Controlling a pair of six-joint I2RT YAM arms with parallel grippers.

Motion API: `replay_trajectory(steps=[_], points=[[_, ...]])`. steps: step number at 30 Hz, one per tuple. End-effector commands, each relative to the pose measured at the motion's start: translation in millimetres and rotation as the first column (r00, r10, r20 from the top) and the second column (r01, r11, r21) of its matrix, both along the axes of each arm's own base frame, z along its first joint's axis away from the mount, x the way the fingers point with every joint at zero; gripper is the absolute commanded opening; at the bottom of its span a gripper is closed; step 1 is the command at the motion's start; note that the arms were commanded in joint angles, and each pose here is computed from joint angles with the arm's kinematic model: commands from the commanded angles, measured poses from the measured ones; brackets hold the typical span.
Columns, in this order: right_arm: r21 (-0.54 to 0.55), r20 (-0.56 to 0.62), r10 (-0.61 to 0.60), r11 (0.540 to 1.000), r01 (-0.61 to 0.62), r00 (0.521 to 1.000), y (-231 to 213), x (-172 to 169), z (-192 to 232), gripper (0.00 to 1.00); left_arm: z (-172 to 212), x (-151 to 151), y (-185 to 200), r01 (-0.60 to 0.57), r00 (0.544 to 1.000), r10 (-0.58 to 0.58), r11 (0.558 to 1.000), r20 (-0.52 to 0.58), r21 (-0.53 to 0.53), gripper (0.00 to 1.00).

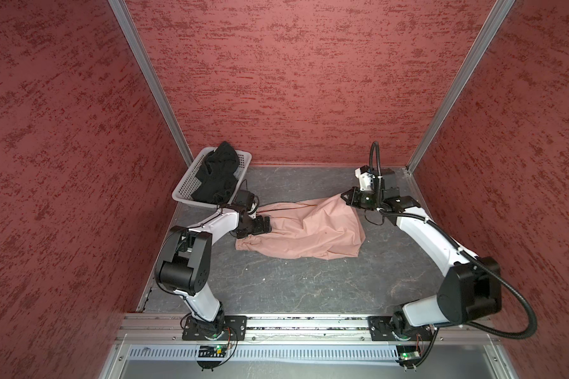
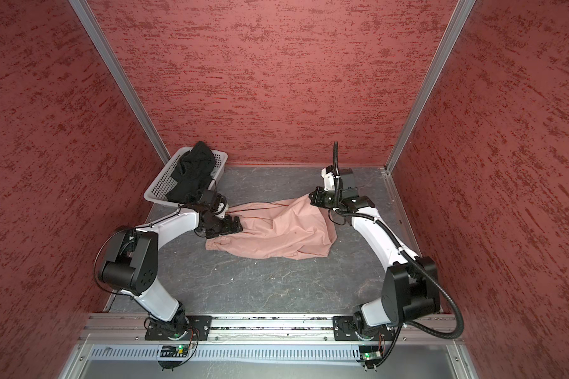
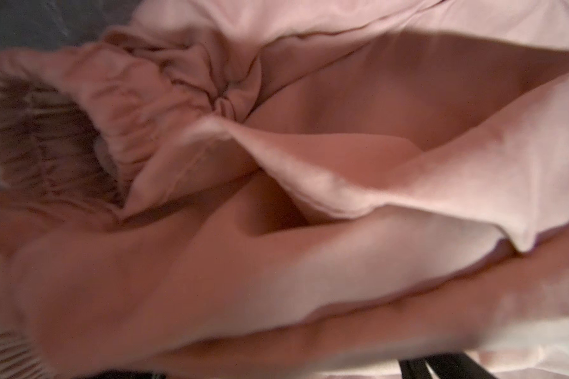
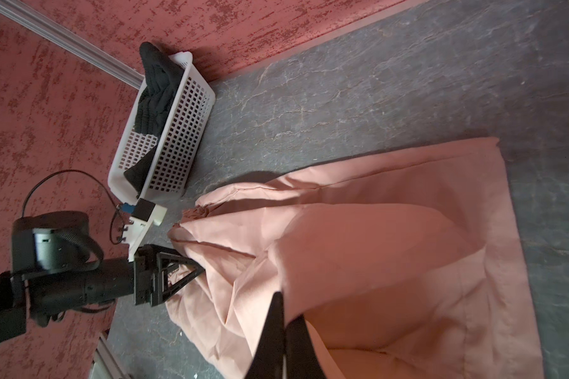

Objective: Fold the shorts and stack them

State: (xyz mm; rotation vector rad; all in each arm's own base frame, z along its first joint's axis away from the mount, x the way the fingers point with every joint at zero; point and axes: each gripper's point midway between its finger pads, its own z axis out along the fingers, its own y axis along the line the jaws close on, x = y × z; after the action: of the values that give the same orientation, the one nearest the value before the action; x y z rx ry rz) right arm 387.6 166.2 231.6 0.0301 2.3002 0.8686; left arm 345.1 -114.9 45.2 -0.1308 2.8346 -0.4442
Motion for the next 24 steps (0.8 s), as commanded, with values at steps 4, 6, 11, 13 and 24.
replay_trajectory(steps=[4,6,11,13,24], points=[[-0.009,-0.063,0.021,1.0,-0.022,0.998,-5,-28,13,0.0,-12,-7,13,-0.012,1.0,0.013,0.999,-0.022,0.032,0.99],[-0.032,-0.103,-0.012,0.999,0.009,0.995,-15,-31,14,0.0,-13,-7,13,-0.011,1.0,0.012,1.0,-0.022,0.029,0.99],[-0.003,-0.146,-0.043,0.999,0.043,0.988,-33,-33,20,0.0,-17,-8,14,-0.008,0.999,0.009,0.999,-0.031,0.031,0.99],[0.002,-0.169,-0.035,0.999,0.036,0.985,-35,-27,6,0.0,-20,-8,13,-0.004,0.999,0.005,0.999,-0.034,0.031,0.99],[-0.034,-0.062,0.041,0.998,-0.043,0.997,-28,64,-46,0.36,-28,-9,14,-0.002,0.999,0.003,0.999,-0.044,0.034,0.99]])
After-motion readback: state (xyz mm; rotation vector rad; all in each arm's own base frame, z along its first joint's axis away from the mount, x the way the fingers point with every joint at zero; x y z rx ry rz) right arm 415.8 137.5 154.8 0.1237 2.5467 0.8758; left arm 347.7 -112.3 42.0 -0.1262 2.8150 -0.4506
